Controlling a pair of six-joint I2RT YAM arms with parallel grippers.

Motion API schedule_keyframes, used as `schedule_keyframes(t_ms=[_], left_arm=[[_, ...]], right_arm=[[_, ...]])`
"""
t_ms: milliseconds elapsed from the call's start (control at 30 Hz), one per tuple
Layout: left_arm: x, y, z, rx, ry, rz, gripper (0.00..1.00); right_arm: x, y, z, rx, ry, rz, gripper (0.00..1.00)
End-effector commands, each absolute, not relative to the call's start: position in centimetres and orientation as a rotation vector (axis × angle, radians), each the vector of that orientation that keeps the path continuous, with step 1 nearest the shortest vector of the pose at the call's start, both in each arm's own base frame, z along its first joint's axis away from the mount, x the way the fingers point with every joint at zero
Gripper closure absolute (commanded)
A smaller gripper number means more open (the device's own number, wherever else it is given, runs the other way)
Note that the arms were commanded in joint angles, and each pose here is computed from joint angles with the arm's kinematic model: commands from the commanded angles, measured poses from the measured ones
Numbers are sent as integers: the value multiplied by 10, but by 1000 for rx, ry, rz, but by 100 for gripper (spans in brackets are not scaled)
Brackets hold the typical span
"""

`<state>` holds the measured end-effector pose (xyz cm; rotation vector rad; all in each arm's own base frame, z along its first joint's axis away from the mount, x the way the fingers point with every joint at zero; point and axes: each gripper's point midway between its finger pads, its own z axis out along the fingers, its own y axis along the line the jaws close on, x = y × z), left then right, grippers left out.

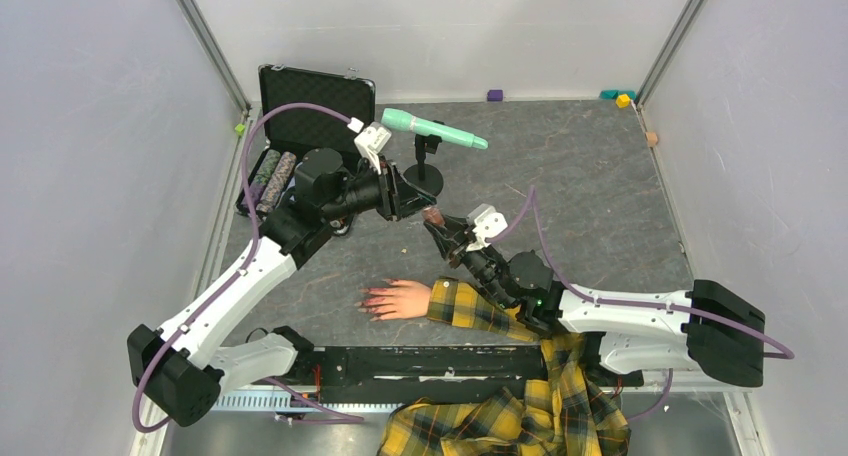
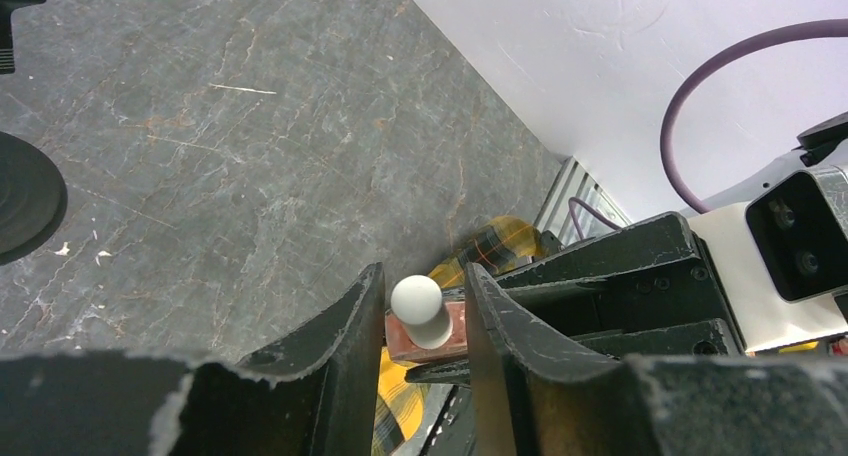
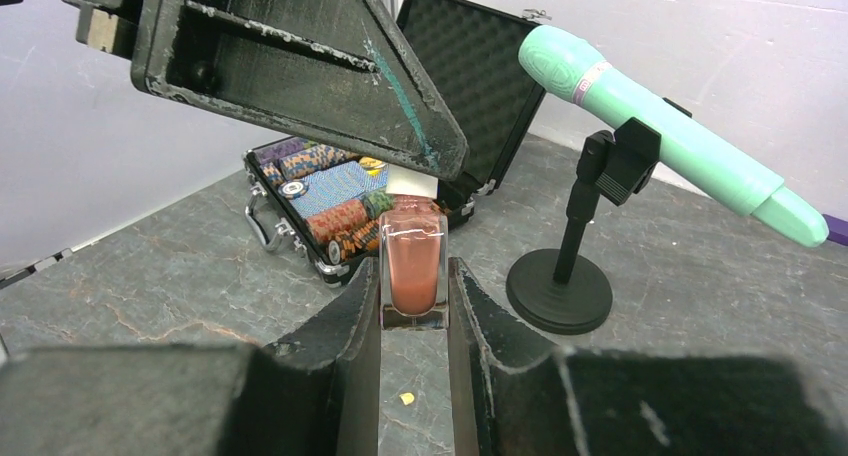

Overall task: Paint the nails
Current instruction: Screw the nail polish bottle.

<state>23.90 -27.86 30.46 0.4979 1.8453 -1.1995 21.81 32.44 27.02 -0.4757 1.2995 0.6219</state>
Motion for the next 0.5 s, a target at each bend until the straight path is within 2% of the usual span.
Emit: schedule_keyframes(t_ms=[0,233,467], left_arm=[[234,-285,323,518,1806,-1249,61],[229,-290,321,537,1814,-1294,72],[225,-295,323,556,1805,-1333,97]], right_arm=[[221,325,294,-428,1260,621,100],[222,323,294,-420,1264,609,100],[224,318,294,-389,1270,606,100]])
